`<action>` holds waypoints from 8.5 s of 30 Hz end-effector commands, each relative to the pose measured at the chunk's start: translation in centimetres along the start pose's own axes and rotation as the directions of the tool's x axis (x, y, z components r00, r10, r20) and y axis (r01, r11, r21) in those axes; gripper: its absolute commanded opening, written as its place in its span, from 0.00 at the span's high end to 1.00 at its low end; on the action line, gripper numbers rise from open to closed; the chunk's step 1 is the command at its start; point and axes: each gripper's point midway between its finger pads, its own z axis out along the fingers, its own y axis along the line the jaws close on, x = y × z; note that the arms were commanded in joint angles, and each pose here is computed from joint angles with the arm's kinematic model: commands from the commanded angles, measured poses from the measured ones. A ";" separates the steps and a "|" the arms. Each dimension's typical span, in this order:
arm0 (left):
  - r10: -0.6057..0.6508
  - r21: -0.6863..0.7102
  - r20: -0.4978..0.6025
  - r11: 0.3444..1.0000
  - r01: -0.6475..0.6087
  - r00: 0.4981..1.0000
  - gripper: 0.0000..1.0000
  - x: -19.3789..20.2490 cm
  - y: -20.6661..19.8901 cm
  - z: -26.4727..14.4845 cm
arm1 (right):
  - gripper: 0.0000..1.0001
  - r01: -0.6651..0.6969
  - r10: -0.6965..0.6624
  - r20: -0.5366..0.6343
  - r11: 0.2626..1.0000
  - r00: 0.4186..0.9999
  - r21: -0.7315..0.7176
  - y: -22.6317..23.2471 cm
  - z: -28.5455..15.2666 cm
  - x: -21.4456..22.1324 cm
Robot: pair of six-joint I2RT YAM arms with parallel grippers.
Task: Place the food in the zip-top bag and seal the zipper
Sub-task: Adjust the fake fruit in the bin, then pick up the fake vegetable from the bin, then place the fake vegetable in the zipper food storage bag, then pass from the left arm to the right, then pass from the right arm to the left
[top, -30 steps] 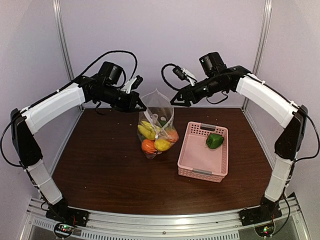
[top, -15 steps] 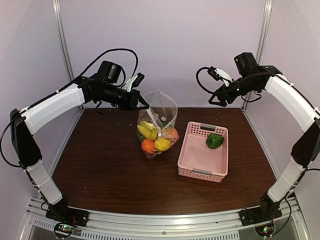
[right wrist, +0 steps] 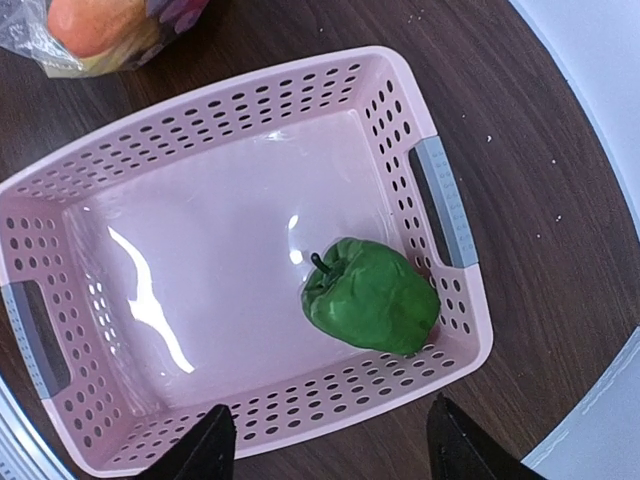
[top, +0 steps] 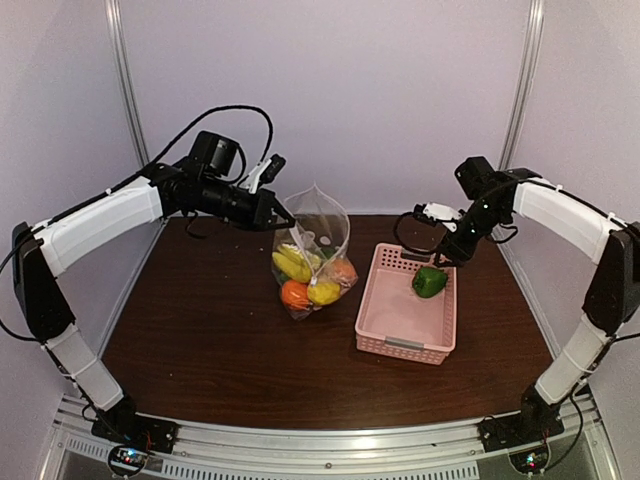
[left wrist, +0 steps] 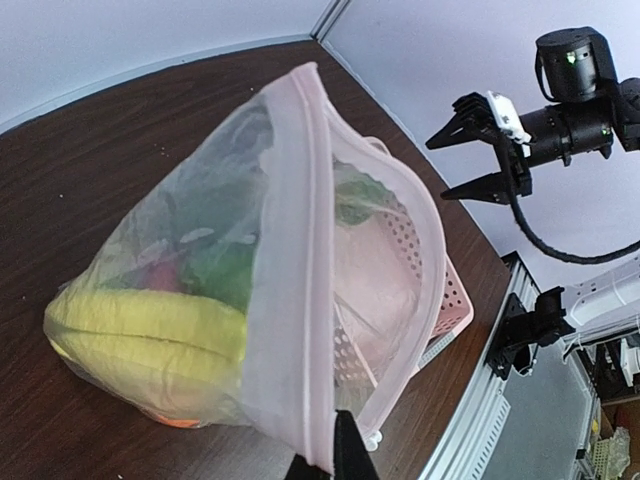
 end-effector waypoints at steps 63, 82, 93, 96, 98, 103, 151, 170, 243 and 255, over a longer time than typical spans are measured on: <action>0.010 0.044 0.058 0.999 -0.012 0.998 1.00 0.1 -1.2 -1.3 | 0.11 0.630 -0.651 0.017 0.727 0.759 -0.274 4.4 7.7 0.7; -0.019 0.041 0.058 0.999 0.017 0.998 1.00 0.2 -1.2 -1.5 | 0.20 0.612 -0.680 -0.083 0.700 0.728 -0.367 4.9 12.4 3.8; -0.017 0.063 0.044 0.998 0.014 0.999 1.00 0.8 -1.1 -0.9 | 0.41 0.507 -0.551 -0.076 0.807 0.831 -0.304 4.4 9.3 2.0; -0.015 0.073 0.039 0.997 0.012 0.999 1.00 1.1 -1.0 -0.6 | 0.45 0.437 -0.454 0.018 0.845 0.891 -0.307 5.6 6.1 -0.3; -0.014 0.076 0.032 0.997 0.012 0.999 1.00 1.1 -0.9 -0.3 | 0.46 0.400 -0.396 0.089 0.845 0.914 -0.355 7.2 4.2 -1.5; -0.008 0.066 0.033 0.998 0.006 0.999 1.00 1.0 -0.5 0.2 | 0.48 0.344 -0.262 0.233 0.814 0.936 -0.468 10.1 -1.3 -5.1; -0.055 0.216 0.109 0.976 0.030 0.993 1.00 -1.9 -3.6 -0.6 | 0.03 0.158 -0.002 0.644 0.970 0.765 -0.185 11.9 -8.9 -24.5; -0.037 0.232 0.070 0.973 0.020 0.997 1.00 -1.2 -3.6 0.0 | 0.06 -0.018 0.049 0.541 0.998 0.839 -0.062 7.1 -1.0 -25.6; 0.820 -0.649 0.211 0.525 -0.551 0.532 0.65 6.5 -4.6 10.9 | 0.95 -0.452 0.736 0.394 0.659 0.550 -0.601 3.4 -1.7 -23.3; 0.823 -0.596 0.248 0.546 -0.589 0.512 0.67 6.3 -6.2 11.8 | 0.95 -0.451 0.742 0.387 0.651 0.547 -0.611 3.4 -1.5 -23.3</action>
